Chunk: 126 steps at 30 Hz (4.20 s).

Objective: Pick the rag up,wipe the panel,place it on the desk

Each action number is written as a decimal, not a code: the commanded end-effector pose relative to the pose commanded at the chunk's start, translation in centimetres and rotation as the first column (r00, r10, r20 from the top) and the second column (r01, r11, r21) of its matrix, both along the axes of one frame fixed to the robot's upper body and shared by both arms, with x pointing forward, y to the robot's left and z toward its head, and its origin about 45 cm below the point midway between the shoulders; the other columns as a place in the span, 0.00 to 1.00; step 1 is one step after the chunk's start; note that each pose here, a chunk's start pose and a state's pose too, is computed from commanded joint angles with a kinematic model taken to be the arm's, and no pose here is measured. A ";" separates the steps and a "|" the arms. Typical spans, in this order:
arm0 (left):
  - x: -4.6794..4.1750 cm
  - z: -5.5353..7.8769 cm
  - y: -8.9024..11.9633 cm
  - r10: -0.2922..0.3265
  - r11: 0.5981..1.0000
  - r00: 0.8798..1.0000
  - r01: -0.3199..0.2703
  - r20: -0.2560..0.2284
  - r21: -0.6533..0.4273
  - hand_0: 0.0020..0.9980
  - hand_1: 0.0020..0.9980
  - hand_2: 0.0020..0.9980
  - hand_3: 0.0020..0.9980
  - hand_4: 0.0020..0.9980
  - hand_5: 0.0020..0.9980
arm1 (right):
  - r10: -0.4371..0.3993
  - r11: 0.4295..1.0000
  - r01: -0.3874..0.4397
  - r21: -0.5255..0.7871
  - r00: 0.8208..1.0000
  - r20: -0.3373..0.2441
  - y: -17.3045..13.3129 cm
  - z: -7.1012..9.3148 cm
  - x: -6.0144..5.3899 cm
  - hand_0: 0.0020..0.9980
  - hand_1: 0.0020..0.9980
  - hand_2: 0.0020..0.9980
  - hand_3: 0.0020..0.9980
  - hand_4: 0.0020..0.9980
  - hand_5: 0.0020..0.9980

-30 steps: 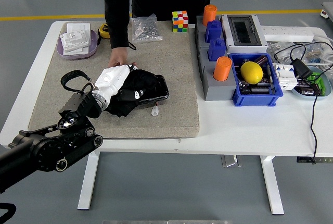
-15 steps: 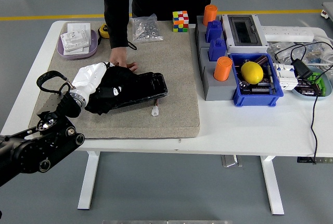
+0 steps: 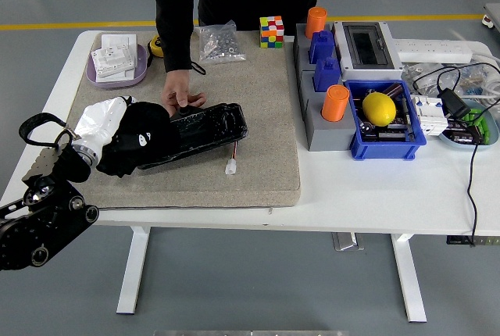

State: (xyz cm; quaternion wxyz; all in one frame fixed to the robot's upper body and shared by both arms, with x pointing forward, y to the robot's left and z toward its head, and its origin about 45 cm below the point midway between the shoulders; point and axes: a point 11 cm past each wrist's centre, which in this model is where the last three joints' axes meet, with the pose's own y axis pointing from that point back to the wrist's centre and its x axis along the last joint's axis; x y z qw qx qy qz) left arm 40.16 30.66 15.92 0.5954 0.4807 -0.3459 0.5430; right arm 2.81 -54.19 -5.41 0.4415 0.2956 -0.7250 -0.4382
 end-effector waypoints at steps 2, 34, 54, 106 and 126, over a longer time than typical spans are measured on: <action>-0.11 -0.1 0.2 0.003 1.000 1.000 -0.003 0.000 0.001 0.22 0.08 0.44 0.31 0.00 0.00 | 0.000 1.000 0.000 0.000 1.000 0.000 0.0 0.0 0.0 0.69 0.45 0.64 0.62 1.00 0.70; 0.75 0.0 -6.7 -0.125 0.992 0.992 0.125 -0.001 -0.027 0.22 0.08 0.44 0.31 0.00 0.00 | 0.000 1.000 0.000 0.002 1.000 0.006 0.1 -0.1 0.3 0.69 0.45 0.64 0.62 1.00 0.70; 1.49 1.1 -14.4 -0.273 0.962 0.962 0.273 0.006 -0.030 0.21 0.08 0.44 0.31 0.00 0.00 | 0.010 1.000 -0.010 0.003 1.000 0.012 0.0 0.1 0.8 0.69 0.45 0.64 0.62 1.00 0.70; 2.28 0.9 -8.5 -0.163 0.986 0.987 0.163 0.010 0.044 0.21 0.08 0.44 0.31 0.00 0.00 | 0.004 1.000 -0.004 0.002 1.000 0.005 0.0 0.0 0.3 0.69 0.45 0.64 0.62 1.00 0.70; 2.16 0.6 -4.2 -0.069 0.995 0.998 0.068 0.012 0.075 0.21 0.08 0.44 0.31 0.00 0.00 | -0.001 1.000 0.001 0.003 1.000 0.004 -0.1 0.0 0.1 0.69 0.45 0.64 0.62 1.00 0.70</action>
